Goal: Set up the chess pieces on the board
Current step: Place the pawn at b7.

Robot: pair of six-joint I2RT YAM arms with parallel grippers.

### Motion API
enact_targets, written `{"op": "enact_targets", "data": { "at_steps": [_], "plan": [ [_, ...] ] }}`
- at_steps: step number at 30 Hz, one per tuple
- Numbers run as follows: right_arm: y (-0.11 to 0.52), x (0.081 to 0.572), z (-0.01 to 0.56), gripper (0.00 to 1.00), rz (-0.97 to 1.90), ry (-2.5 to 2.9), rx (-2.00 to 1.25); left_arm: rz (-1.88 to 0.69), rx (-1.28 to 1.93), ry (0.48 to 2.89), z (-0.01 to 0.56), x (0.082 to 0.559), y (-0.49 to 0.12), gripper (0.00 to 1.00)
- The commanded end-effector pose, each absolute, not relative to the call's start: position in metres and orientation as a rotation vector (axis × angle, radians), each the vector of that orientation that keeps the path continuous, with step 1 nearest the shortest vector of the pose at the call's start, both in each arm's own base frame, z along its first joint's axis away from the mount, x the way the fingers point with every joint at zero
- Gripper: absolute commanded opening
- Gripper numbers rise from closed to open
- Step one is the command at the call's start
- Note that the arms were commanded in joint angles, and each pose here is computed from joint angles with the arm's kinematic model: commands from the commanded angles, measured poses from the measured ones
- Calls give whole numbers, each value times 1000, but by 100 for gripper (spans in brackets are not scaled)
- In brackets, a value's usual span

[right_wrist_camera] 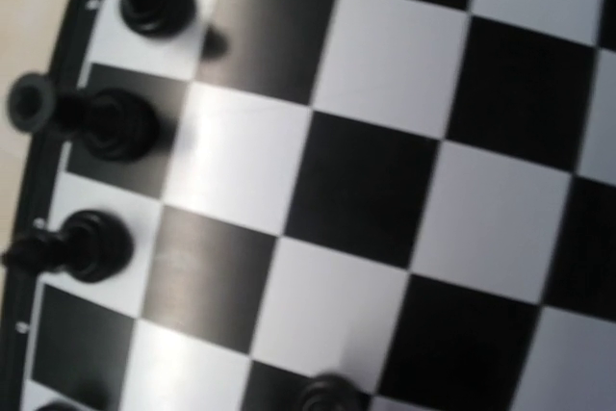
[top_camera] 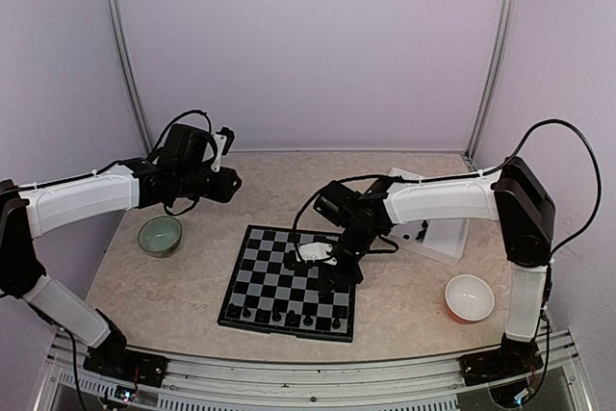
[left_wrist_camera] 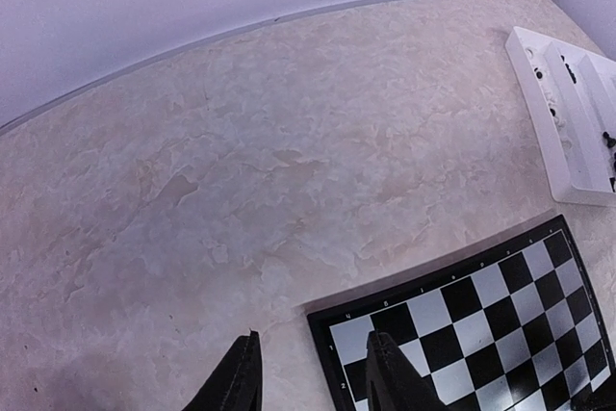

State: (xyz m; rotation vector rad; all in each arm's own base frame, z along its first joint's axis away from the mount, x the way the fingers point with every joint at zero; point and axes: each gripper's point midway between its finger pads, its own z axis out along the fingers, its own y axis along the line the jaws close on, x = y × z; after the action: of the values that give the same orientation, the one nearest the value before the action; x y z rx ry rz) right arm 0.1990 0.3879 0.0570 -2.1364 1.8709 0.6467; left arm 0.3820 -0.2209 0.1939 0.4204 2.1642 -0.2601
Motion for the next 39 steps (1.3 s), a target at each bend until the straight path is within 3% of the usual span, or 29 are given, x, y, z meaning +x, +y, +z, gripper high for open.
{"op": "enact_targets", "data": {
  "at_steps": [1,8,39],
  "plan": [
    [383,181,55,15,705,1865,-2190,-287,424,2138,202,379,-224,38],
    [381,173,45,21,687,1872,-2237,-289,426,2142,201,379,-224,38],
    [381,149,48,20,728,1825,-2316,-302,443,2153,197,378,-229,38]
  ]
}}
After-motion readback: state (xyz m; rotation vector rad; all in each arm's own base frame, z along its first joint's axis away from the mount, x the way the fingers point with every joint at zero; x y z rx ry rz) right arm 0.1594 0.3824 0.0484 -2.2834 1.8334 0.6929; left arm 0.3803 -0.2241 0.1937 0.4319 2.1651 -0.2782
